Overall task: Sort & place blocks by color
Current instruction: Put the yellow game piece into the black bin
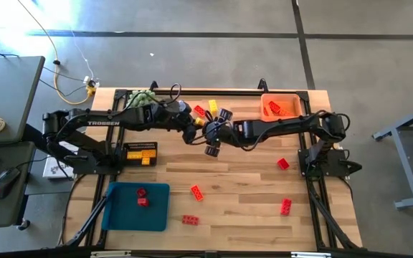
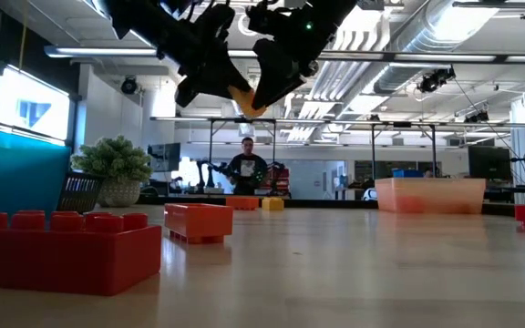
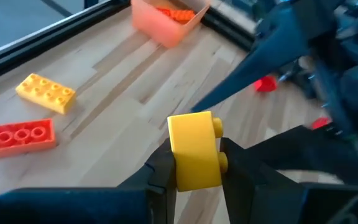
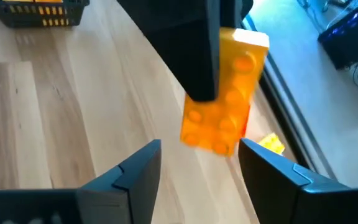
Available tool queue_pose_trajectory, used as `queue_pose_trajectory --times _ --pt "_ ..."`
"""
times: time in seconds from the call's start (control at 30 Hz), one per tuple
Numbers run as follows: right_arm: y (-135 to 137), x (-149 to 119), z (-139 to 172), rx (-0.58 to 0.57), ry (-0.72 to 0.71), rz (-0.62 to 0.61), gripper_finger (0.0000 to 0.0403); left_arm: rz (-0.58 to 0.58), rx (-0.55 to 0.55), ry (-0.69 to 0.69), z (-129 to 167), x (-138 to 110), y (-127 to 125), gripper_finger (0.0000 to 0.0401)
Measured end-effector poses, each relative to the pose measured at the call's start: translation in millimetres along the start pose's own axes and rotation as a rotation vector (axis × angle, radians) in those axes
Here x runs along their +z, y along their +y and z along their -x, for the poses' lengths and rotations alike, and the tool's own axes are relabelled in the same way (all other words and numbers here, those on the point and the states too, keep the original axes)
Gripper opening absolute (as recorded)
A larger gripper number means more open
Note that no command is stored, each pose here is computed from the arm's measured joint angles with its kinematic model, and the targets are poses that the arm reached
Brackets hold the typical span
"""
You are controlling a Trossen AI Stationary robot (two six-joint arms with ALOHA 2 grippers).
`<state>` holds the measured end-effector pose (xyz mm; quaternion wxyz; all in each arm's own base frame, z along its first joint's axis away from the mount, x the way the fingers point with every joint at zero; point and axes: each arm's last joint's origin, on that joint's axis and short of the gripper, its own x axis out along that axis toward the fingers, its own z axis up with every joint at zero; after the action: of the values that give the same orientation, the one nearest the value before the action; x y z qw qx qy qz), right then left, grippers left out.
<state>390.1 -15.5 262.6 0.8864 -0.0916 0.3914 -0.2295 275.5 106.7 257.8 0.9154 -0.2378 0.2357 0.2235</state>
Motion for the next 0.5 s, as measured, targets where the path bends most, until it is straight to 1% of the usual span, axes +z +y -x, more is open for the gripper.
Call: queue_pose_trajectory --times 0.23,0.37,0.5 --pt "-0.2 -9.8 0.3 0.012 0.094 -0.057 0.0203 -0.039 0.021 0.088 6.3 -9.1 -1.9 0.0068" --pt "-0.1 -14.1 0.8 0.023 0.137 -0.079 0.0204 -0.06 0.01 0.121 18.0 -12.9 -8.2 0.0068" --pt "-0.2 -15.3 0.9 0.021 0.148 -0.094 0.0204 -0.08 0.024 0.186 31.8 -20.7 -13.0 0.0068"
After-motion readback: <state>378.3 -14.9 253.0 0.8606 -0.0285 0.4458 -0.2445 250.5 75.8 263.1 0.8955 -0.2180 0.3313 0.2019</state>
